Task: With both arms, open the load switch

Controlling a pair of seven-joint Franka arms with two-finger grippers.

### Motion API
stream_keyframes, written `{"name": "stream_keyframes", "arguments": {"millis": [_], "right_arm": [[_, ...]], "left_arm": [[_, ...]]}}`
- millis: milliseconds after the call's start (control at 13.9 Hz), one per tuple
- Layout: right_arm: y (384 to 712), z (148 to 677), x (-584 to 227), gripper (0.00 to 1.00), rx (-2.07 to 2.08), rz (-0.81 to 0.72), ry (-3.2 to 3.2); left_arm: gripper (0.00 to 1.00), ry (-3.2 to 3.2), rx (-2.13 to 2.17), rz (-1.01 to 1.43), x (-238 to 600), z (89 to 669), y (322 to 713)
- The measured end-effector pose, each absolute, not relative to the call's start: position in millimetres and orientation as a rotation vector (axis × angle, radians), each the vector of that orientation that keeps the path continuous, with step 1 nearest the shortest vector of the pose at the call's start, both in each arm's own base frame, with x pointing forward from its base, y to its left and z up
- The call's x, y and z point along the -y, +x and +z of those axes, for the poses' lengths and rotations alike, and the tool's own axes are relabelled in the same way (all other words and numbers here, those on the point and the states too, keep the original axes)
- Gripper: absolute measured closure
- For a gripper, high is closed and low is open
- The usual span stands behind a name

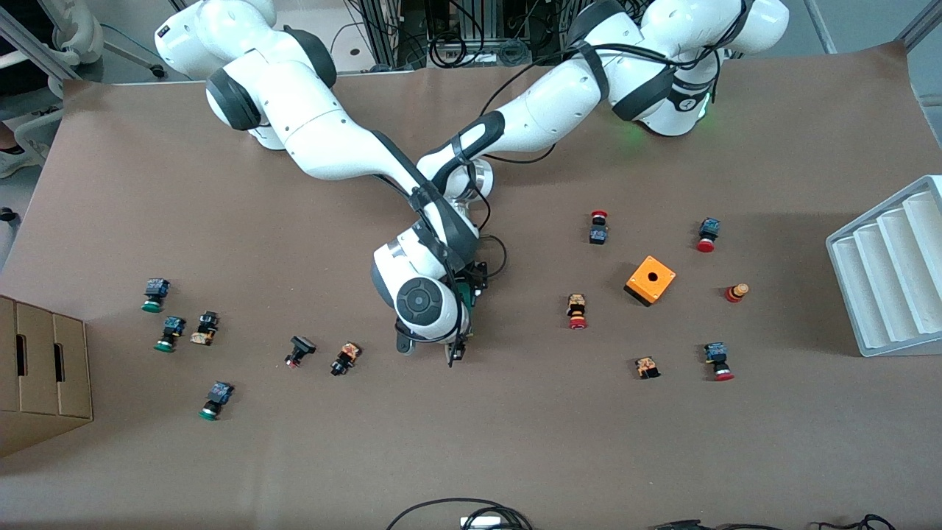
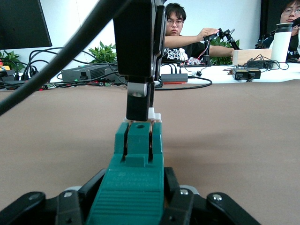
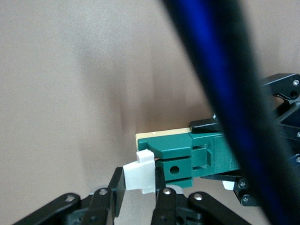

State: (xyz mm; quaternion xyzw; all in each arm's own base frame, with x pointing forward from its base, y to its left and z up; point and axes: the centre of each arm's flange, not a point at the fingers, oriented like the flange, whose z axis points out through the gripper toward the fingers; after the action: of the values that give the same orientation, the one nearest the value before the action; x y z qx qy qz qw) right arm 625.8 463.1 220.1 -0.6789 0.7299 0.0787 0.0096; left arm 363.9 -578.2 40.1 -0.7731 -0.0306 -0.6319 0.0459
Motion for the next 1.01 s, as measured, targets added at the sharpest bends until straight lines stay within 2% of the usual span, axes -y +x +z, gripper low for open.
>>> {"name": "stream_keyframes", "arguments": {"millis": [649,938,1010], "right_arm": [[624.5,229.9,-461.5,0.71,-2.283,0.264,-2.102],[623.3,244.3,-459.7,0.92,-2.282,0.269,-2.090],[623.0,244.5,-459.5,0.92,-2.282,0.269,-2.090]], "left_arm": [[0.47,-2.360,0.093,-1.929,578.2,40.1,363.8],[0.47,-2.360,0.093,-1.929,578.2,40.1,363.8],[0.47,-2.360,0.093,-1.929,578.2,40.1,363.8]]}}
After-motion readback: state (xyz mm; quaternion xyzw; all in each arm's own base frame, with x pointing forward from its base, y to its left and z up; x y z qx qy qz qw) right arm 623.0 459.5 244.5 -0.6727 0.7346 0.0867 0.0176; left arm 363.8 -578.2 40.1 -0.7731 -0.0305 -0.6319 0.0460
